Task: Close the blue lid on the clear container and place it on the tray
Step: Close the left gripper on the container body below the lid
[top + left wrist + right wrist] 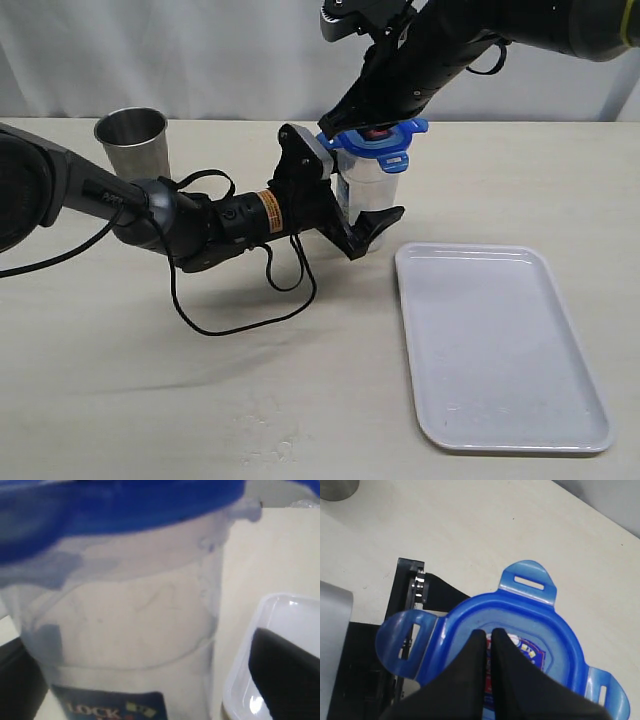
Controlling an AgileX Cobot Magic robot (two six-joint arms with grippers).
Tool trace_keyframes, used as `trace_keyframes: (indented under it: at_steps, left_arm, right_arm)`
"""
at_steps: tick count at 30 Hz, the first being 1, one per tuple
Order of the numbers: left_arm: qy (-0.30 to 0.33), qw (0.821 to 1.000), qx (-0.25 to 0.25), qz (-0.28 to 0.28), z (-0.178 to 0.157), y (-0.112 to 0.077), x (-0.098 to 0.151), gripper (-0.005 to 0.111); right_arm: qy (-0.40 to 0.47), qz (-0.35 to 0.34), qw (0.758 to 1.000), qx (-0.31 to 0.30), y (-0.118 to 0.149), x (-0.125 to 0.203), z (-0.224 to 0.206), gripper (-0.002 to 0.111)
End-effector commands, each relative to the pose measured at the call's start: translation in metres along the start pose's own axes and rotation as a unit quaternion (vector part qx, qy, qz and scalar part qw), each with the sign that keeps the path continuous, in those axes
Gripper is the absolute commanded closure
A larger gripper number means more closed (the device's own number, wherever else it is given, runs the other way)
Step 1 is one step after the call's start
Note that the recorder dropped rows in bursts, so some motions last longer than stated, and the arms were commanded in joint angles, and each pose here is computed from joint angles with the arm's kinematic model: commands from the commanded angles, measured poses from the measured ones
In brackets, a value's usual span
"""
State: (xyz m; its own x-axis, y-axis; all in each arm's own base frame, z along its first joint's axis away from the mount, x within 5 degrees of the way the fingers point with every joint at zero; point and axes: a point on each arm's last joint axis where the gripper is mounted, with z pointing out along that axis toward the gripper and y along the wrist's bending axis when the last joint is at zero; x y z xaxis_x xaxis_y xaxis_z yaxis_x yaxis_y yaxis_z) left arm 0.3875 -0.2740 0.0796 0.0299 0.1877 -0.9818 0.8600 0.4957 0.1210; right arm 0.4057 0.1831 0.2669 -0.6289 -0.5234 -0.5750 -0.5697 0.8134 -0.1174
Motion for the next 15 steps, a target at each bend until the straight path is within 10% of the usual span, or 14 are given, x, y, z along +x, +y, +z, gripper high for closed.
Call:
trace_keyframes:
  at_steps: [1, 15]
  left_arm:
    - [-0.050, 0.999, 0.013, -0.002, 0.0011, -0.0030, -0.0101, 0.004]
    - [-0.053, 0.998, 0.017, -0.001, 0.0022, -0.0058, -0.0110, 0.004]
  right_arm:
    - [0.033, -0.002, 0.999, -0.005, 0.0016, 0.0090, 0.0104, 0.104]
    - [0.033, -0.002, 0.999, -0.005, 0.0016, 0.0090, 0.0104, 0.104]
